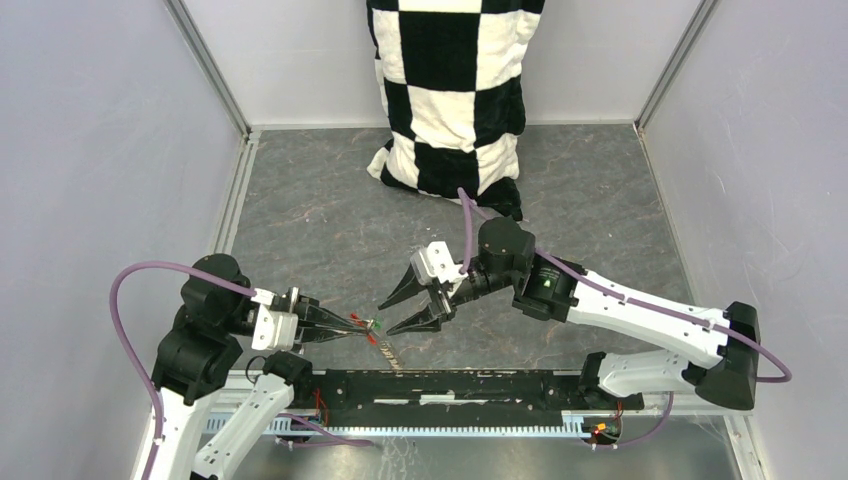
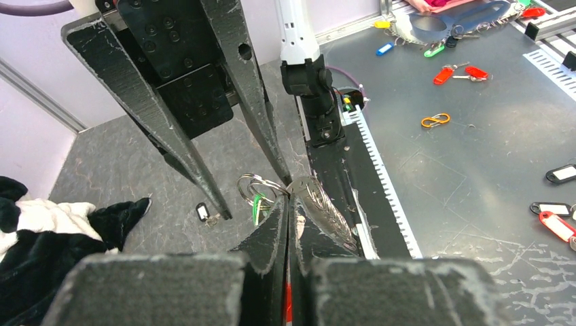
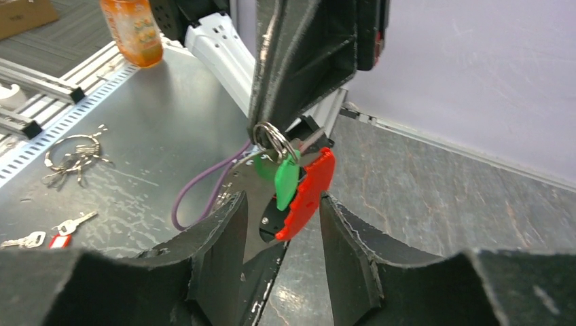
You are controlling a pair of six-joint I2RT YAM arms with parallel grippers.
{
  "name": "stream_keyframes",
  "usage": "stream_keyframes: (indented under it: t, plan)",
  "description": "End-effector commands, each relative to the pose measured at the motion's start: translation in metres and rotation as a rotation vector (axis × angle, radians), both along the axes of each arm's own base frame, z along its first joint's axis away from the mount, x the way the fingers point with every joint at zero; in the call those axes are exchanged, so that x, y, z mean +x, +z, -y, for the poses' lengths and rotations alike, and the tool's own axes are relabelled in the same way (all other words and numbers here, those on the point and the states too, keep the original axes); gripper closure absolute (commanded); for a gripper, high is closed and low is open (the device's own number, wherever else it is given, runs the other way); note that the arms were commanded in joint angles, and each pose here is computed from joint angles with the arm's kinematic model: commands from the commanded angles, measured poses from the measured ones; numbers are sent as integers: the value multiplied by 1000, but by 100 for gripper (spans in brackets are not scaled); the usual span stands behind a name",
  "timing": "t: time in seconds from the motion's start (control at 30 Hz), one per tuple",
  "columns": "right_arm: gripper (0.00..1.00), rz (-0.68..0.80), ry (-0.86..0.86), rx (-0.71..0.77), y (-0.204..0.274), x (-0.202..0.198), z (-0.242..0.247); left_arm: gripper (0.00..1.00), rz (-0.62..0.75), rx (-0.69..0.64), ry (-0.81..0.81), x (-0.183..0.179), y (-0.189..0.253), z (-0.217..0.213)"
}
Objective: Put the keys on the keyring
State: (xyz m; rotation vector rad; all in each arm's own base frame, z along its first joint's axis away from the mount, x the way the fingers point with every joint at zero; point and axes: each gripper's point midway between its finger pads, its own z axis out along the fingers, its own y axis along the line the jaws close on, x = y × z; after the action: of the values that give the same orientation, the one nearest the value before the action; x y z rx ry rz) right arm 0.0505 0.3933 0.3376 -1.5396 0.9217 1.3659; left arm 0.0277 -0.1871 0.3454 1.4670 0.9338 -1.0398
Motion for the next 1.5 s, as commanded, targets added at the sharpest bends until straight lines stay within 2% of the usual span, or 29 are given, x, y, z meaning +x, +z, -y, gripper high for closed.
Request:
stream_keyframes:
  t: [0.0, 0.13, 0.3, 0.57, 0.67, 0.77, 1.1, 1.27, 1.47]
  plan:
    - [50, 74, -105, 58, 22, 15, 6, 98, 85, -31, -30, -4, 16, 0]
    - [46, 62, -128, 61, 19, 19, 4, 98, 84, -32, -35, -4, 16, 1]
    - [40, 27, -55, 90, 19, 7, 0, 98, 83, -32, -34, -4, 17, 1]
    - [42, -4, -23, 118, 22, 2, -6, 98, 85, -32, -30, -3, 17, 0]
    - [52, -17, -15, 124, 24, 1, -9, 98, 86, -32, -30, -3, 17, 0]
    - [66, -23, -9, 120, 23, 2, -12, 98, 85, -32, -29, -4, 17, 0]
    - [98, 20, 0, 131, 34, 0, -8, 98, 84, -31, -29, -4, 16, 0]
    - [99, 29, 15, 137, 40, -4, -4, 98, 86, -30, -25, -2, 16, 0]
    - [93, 15, 49, 165, 50, -10, -4, 98, 84, -30, -27, -3, 16, 0]
